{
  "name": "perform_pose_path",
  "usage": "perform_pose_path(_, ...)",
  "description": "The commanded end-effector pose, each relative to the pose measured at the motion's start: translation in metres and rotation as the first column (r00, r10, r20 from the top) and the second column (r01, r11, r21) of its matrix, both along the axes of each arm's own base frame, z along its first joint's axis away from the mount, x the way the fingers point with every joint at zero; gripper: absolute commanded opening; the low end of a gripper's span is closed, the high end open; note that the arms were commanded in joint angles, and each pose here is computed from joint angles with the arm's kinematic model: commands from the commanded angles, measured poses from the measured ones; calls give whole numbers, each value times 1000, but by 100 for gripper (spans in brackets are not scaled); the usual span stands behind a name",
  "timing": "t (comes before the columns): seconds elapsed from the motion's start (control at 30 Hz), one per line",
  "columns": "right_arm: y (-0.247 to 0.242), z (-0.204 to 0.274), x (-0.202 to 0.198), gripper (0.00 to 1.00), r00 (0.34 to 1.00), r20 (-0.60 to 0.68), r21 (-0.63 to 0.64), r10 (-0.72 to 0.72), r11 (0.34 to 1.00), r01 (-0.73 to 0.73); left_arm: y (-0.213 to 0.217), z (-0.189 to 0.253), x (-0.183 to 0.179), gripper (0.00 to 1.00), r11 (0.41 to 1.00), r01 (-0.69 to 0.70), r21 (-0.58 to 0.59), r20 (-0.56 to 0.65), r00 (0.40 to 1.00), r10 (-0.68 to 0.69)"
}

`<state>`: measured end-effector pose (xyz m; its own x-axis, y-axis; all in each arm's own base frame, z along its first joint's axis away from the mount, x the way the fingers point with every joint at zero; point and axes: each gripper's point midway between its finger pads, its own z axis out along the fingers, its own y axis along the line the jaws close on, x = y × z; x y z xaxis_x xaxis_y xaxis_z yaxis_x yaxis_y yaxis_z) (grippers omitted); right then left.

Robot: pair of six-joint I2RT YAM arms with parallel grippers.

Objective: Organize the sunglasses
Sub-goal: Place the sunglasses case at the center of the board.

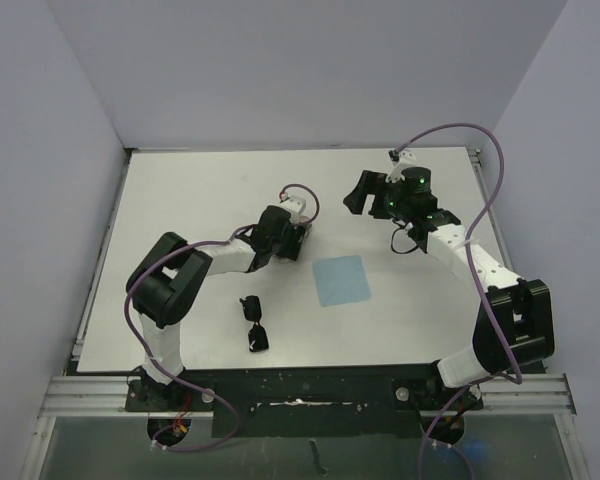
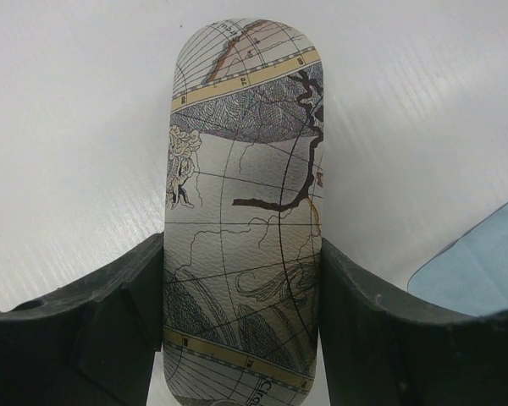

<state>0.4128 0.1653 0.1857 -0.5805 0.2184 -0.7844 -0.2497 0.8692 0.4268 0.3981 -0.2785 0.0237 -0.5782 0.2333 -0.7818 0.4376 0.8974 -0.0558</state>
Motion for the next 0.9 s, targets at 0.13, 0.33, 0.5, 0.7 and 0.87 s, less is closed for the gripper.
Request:
perform_pose_path(0.13,-2,12,3,92,999,37,15,-14,1000,14,-8,3,5,66,1000,-6,-29,24,1000,7)
perform_pose_path(0.33,-3,11,3,92,999,35,15,-18,1000,18,-6,5,7,67,999,-21,-24,34,999,22)
perform_pose_path(0.5,-3,7,4,93,999,29,5,-14,1000,14,-3,20,12,67,998,-50,-23,63,997,51)
perform_pose_path(0.7,-6,-13,10,92,1000,-8,-32,-27,999,26,8,58,21,67,991,-125,-41,134,982,130)
perform_pose_path(0.87,-1,-21,12,92,1000,-23,-37,-20,999,19,11,76,20,68,991,-127,-48,163,978,133)
